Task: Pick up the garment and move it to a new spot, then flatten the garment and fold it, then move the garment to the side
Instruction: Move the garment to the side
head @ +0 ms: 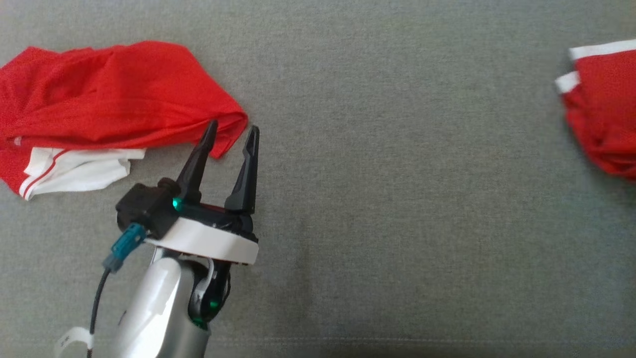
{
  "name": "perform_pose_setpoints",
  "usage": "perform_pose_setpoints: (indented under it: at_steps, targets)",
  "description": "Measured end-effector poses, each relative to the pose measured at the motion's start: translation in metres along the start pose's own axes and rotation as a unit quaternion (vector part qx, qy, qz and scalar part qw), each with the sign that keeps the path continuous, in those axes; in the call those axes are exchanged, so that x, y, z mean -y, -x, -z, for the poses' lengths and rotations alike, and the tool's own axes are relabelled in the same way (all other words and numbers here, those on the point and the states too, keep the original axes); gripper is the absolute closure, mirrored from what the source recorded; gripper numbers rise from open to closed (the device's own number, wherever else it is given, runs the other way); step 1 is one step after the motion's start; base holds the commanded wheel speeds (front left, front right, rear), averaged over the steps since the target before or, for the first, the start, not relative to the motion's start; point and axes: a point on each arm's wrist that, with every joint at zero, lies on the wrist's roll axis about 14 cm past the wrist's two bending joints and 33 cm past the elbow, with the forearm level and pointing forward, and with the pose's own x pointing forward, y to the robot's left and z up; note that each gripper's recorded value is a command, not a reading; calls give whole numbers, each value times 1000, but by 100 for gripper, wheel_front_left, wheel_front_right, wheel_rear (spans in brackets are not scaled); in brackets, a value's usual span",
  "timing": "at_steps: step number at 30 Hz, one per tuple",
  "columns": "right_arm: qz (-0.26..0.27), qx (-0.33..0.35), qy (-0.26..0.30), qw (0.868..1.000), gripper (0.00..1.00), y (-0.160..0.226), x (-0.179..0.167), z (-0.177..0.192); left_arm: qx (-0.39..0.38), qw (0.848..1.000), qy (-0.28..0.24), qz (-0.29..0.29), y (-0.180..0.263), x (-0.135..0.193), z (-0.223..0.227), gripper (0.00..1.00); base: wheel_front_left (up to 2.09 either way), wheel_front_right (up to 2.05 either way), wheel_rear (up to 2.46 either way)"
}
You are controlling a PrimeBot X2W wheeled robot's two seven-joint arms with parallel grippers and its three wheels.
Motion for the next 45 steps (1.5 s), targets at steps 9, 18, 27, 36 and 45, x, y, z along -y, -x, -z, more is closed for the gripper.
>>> perform_pose_setpoints:
  at_steps: [9, 18, 27, 36, 45]
  targets:
    - [38, -49, -4, 998, 100, -6, 38, 18, -6, 1000, 0, -9, -5, -9, 6, 0, 0, 0, 0]
    - [84, -38, -41, 995, 0, 3, 66, 12, 2, 1000, -1, 2, -11, -5, 1, 0, 0, 0, 0]
    - [95, 103, -95, 986, 0, 36, 52, -58, 32, 999, -11, 10, -4, 5, -24, 0, 0, 0, 0]
    - [44, 324, -233, 916, 0, 115, -7, -154, 74, 997, -18, 8, 16, 12, -58, 0, 0, 0, 0]
    - [0, 421, -317, 850, 0, 179, -58, -164, 96, 995, -22, -4, 40, 12, -75, 0, 0, 0, 0]
